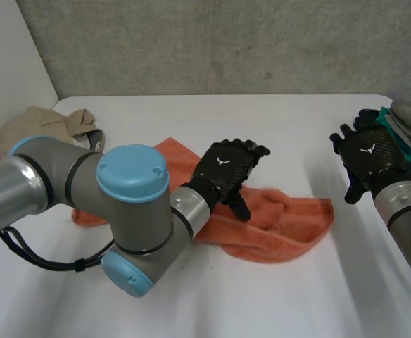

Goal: Fold the laundry.

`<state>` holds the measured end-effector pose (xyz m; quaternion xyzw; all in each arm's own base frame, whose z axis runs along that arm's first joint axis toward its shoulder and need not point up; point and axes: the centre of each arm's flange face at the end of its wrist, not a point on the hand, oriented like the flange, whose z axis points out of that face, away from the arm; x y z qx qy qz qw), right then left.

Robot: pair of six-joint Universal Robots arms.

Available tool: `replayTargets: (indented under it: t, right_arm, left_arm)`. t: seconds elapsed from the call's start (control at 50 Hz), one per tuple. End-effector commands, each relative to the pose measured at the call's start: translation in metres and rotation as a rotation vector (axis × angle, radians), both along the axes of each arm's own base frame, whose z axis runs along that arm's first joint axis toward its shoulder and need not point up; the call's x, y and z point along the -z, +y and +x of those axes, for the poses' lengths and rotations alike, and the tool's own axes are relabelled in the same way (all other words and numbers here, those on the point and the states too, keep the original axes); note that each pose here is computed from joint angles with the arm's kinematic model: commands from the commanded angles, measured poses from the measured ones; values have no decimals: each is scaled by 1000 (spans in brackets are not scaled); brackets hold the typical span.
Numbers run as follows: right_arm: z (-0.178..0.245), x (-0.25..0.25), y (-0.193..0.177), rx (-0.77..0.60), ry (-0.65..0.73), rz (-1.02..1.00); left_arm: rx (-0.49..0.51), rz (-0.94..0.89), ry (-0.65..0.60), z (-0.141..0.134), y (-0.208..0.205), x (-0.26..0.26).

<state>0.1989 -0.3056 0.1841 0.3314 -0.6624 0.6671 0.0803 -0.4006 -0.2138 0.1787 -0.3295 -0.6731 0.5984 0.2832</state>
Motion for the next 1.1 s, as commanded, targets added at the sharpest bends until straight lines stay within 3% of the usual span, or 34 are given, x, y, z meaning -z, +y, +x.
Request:
replayTargets:
  t: [0.02, 0.16, 0.3, 0.46, 0.62, 1.1]
  right_arm:
    - [-1, -14, -2, -2, -22, -7]
    - [3, -31, 18, -77, -34, 164]
    - [6, -24, 43, -131, -9, 406]
    - [5, 15, 43, -137, 36, 471]
    - [10, 42, 36, -161, 27, 449]
    - [25, 58, 41, -241, 14, 440]
  left_arm:
    - [-97, -99, 59, 37, -20, -57]
    - [-234, -179, -43, 94, -45, -74]
    - [-366, -173, -315, 159, -71, -34]
    - [-337, -5, -423, 201, -85, 14]
    - [-262, 111, -411, 202, -83, 42]
    - [-272, -43, -382, 185, -107, 60]
